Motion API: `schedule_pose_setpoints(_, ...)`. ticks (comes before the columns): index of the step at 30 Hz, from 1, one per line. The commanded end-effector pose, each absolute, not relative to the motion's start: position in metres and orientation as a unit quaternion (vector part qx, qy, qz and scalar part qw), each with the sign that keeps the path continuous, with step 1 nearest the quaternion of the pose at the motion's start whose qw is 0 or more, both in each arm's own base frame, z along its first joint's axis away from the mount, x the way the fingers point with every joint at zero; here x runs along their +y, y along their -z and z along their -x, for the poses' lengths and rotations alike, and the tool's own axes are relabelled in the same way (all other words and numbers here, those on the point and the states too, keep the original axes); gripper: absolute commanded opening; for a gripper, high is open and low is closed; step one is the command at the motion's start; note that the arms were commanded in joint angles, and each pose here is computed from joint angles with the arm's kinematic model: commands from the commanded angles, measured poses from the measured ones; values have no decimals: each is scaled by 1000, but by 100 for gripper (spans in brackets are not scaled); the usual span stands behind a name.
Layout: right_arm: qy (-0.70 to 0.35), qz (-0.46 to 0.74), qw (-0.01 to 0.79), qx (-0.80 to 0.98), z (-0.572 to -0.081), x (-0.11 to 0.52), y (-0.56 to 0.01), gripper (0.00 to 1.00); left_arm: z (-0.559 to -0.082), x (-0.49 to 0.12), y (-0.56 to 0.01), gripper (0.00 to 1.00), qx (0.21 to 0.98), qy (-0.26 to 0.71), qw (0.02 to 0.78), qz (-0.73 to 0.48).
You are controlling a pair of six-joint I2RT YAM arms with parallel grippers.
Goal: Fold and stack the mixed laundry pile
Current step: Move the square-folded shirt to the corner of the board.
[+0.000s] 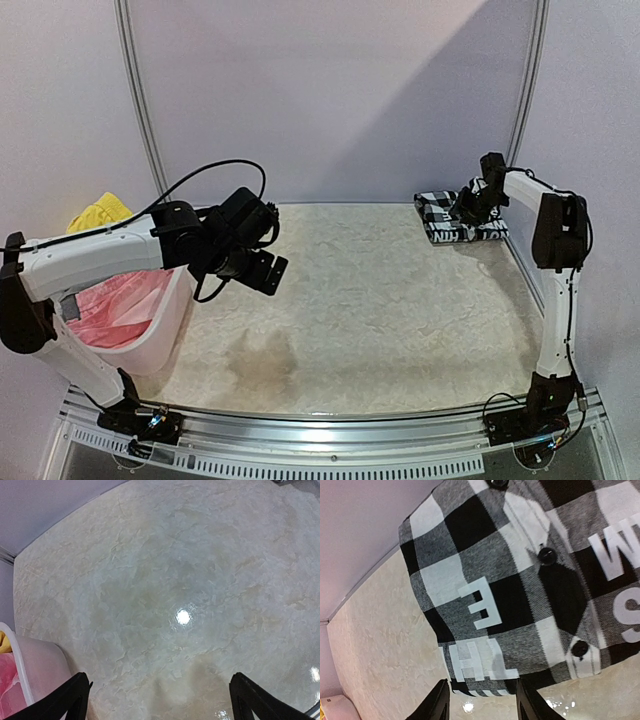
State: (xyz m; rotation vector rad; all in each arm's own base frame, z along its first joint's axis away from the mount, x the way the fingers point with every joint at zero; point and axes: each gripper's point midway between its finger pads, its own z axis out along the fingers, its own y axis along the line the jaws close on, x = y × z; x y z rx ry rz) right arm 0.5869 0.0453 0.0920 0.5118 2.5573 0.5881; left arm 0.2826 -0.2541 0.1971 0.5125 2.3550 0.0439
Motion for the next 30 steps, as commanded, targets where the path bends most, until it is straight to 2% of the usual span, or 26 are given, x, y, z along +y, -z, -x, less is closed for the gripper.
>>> schedule_pose_setpoints(1,-214,-184,201,938,-583,74,-57,45,-284,-249,-204,100,907,-27,370,-201)
schedule_pose_setpoints(20,-250,-193,177,932,-596,116,-21,43,-294,-234,-216,100,900,-73,376,-210)
schedule_pose_setpoints(23,-267,-180,184,929,-598,126,-33,43,-296,-229,-219,100,901,-84,373,-206)
schedule_pose_setpoints(30,-295,-134,244,914,-605,139,-118,46,-299,-212,-231,100,909,-101,365,-174)
